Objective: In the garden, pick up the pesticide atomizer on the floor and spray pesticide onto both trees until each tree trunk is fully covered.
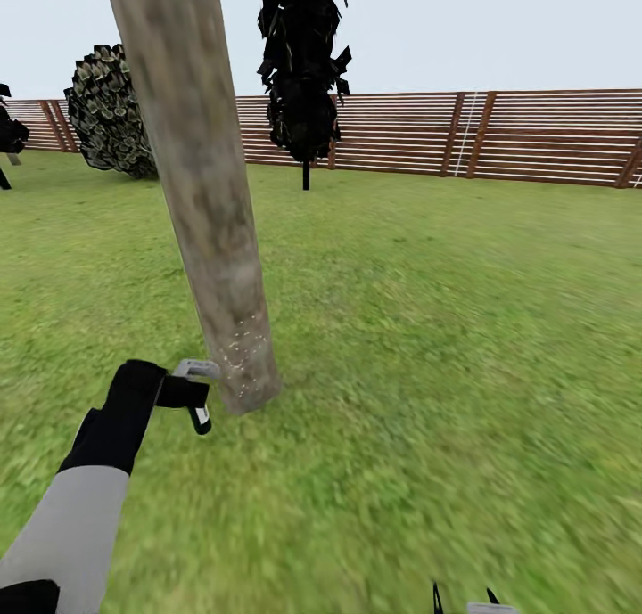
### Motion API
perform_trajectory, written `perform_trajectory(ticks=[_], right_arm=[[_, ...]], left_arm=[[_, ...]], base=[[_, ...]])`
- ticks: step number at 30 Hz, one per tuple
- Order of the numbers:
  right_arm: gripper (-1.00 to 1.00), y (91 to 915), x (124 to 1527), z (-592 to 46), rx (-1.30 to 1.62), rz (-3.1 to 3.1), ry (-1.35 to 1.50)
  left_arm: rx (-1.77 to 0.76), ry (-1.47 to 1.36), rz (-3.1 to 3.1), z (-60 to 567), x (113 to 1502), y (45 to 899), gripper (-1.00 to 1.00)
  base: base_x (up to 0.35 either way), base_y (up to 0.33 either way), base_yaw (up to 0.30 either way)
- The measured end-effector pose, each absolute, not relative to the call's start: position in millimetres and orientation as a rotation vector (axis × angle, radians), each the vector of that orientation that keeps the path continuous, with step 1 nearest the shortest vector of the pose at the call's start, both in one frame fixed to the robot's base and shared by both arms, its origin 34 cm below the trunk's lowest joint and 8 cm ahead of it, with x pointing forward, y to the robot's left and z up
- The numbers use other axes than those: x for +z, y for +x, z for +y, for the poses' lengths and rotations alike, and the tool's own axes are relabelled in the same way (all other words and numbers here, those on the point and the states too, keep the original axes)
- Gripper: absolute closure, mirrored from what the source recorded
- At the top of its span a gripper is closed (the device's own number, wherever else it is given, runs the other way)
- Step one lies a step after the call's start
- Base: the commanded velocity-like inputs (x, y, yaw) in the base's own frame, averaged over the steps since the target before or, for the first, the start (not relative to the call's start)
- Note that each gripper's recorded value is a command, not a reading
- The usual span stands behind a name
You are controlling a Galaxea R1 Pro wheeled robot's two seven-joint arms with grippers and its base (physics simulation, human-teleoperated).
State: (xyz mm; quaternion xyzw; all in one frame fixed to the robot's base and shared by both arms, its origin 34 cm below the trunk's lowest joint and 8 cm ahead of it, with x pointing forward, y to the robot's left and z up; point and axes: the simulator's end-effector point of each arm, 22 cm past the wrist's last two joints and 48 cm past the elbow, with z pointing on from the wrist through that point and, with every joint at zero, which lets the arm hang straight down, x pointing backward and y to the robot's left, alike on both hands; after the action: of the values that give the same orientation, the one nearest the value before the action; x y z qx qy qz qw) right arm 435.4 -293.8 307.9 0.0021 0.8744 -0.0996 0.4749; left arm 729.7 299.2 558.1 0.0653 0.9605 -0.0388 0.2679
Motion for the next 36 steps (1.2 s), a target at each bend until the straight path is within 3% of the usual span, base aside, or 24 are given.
perform_trajectory(ticks=[8, 18, 27, 36], right_arm=[[-1.0, 435.4, 307.8, -293.5, -0.242, 2.139, 0.004], [-1.0, 435.1, 307.6, -293.4, -0.242, 2.139, 0.004], [-1.0, 435.1, 307.7, -293.5, -0.242, 2.139, 0.004], [-1.0, 435.2, 307.6, -293.4, -0.242, 2.139, 0.004]], left_arm=[[-0.152, 0.205, 2.482, 262.2, 600.6, 753.7, 1.0], [-0.081, 0.173, 2.48, 300.2, 606.6, 755.6, 1.0], [-0.182, 0.218, 2.462, 244.2, 609.9, 759.6, 1.0], [-0.057, 0.174, 2.461, 306.6, 618.6, 763.7, 1.0]], base=[[-0.169, 0.0, 0.0], [-0.002, 0.0, 0.0], [0.0, 0.0, 0.0], [0.0, 0.0, 0.0]])
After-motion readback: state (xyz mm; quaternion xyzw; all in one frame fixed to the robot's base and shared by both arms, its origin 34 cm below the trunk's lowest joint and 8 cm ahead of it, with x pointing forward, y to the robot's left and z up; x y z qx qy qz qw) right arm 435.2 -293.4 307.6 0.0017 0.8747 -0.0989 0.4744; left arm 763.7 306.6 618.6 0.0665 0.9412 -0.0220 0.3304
